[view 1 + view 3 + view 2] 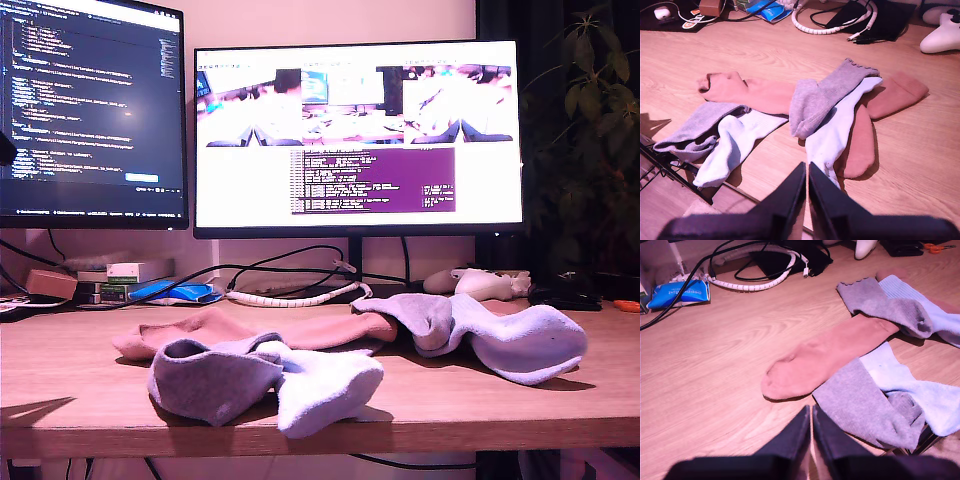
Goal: Pair up the socks based on colour and pattern, by placing them on top of one another
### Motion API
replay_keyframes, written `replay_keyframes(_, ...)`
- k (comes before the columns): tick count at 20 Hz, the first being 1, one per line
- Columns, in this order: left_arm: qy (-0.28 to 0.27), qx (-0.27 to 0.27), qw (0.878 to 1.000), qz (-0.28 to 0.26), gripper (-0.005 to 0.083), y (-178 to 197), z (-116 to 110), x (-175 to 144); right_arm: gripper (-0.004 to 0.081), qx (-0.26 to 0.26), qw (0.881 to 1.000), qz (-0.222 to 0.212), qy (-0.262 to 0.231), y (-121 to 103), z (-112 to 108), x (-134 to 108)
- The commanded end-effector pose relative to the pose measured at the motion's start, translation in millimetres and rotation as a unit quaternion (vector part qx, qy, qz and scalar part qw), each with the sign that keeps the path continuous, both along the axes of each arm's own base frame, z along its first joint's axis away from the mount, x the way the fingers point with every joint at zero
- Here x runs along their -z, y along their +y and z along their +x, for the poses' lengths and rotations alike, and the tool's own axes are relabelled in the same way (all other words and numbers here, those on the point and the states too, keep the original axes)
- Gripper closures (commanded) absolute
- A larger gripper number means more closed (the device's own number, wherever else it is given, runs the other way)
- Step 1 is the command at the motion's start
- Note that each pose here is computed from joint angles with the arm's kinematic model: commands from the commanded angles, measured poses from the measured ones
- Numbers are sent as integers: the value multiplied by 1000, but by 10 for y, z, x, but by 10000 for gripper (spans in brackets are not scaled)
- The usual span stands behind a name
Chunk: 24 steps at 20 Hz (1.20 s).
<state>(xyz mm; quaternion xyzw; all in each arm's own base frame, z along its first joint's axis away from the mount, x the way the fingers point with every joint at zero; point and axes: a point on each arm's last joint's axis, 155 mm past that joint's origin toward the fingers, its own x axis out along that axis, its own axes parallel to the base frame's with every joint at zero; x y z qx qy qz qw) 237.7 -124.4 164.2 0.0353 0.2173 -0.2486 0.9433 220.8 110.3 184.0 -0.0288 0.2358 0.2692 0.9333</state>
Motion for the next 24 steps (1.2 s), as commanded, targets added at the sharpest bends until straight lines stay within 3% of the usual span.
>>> replay_keyframes(1,-1,26,1000,-17,792,-98,-34,7,783,-4,1000,-2,14,12,-27,100)
replay_keyframes(8,0,26,1000,-18,792,-101,-36,8,783,-3,1000,-2,12,8,-20,94)
replay_keyframes(12,17,59,998,-33,793,-239,-73,22,783,-4,1000,-2,13,12,-27,100)
replay_keyframes(15,44,91,994,-31,793,-370,-58,64,783,-37,999,16,18,129,-95,77)
replay_keyframes(24,75,129,988,32,793,-544,514,89,783,-53,998,24,27,190,-113,94)
